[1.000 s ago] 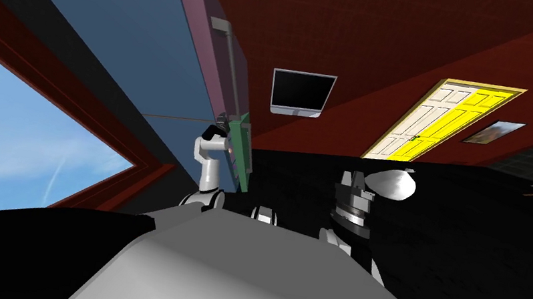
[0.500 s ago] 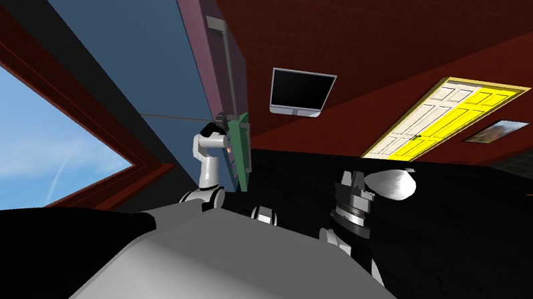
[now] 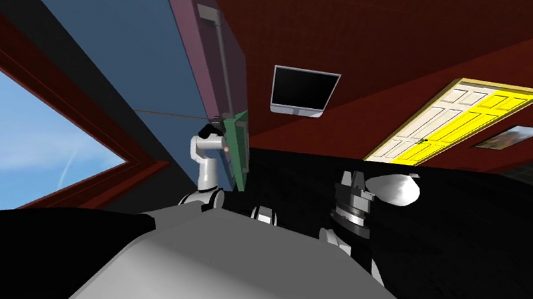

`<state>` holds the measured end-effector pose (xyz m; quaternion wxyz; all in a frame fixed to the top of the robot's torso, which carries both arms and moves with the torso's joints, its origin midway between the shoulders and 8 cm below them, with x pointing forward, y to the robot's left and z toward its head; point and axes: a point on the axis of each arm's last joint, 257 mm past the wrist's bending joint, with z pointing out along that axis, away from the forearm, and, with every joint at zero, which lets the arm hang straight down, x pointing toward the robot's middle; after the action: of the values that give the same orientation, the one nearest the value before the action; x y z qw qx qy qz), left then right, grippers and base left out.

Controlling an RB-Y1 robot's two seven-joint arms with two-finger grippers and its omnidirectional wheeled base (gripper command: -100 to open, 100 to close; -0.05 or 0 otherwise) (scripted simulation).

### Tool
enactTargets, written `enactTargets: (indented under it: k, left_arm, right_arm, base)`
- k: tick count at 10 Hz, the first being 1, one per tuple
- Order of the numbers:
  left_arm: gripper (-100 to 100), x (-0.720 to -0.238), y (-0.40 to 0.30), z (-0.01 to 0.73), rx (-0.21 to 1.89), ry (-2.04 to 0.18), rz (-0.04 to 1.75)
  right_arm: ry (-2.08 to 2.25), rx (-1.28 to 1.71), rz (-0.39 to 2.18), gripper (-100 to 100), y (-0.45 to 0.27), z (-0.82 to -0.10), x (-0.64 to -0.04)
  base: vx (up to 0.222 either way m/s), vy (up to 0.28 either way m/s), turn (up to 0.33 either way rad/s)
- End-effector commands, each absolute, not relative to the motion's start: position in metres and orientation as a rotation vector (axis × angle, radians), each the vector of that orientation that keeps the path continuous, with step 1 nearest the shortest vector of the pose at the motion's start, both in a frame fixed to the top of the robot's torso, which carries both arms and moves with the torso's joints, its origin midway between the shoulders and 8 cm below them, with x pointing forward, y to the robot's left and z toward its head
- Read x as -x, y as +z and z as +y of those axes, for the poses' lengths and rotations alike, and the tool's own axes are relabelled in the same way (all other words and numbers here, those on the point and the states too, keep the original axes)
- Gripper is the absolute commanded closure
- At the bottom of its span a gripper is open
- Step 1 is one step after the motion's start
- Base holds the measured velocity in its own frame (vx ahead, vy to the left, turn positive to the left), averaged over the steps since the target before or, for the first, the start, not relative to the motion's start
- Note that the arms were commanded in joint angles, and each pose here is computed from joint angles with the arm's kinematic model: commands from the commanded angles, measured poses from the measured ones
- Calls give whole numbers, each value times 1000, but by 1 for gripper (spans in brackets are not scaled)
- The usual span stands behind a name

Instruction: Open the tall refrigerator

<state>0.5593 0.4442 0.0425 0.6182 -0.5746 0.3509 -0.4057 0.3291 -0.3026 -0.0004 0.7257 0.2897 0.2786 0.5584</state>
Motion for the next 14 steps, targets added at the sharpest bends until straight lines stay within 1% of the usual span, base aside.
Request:
enactTargets:
  k: [1, 3, 5, 7, 8, 10, 11, 12, 13, 14]
  left_arm:
    - [100, -547, 57, 458, 1312, -907, 763]
    - [100, -537, 59, 469, 1317, -880, 738]
    - [100, -528, 61, 480, 1323, -853, 713]
    - [100, -508, 65, 502, 1335, -798, 662]
    - [100, -508, 65, 502, 1335, -798, 662]
    - [100, -486, 68, 523, 1348, -741, 611]
    - [100, -486, 68, 523, 1348, -741, 611]
    - [100, -475, 70, 533, 1354, -713, 585]
    - [100, -481, 60, 530, 1370, -719, 607]
    - [-100, -486, 65, 526, 1388, -740, 604]
  right_arm:
    - [1232, -639, 614, 0, 0, -303, -329]
    - [1232, -639, 614, 0, 0, -303, -329]
    - [1231, -639, 614, 0, 0, -303, -329]
    - [1232, -639, 614, 0, 0, -303, -329]
    - [1232, -639, 614, 0, 0, -303, -329]
    - [1232, -639, 614, 0, 0, -303, -329]
    - [1232, -639, 614, 0, 0, -303, -329]
    - [1232, -639, 614, 0, 0, -303, -329]
    - [1232, -639, 614, 0, 0, -303, -329]
    - [1232, -639, 614, 0, 0, -303, -329]
  base:
    - [167, -258, 19]
    - [128, -242, 25]
    - [207, -273, 50]
    - [139, -300, 19]
    - [180, -307, 33]
    - [208, -291, 32]
    - [166, -268, 32]
    - [146, -277, -8]
    - [75, -130, 6]
    - [-20, 44, -28]
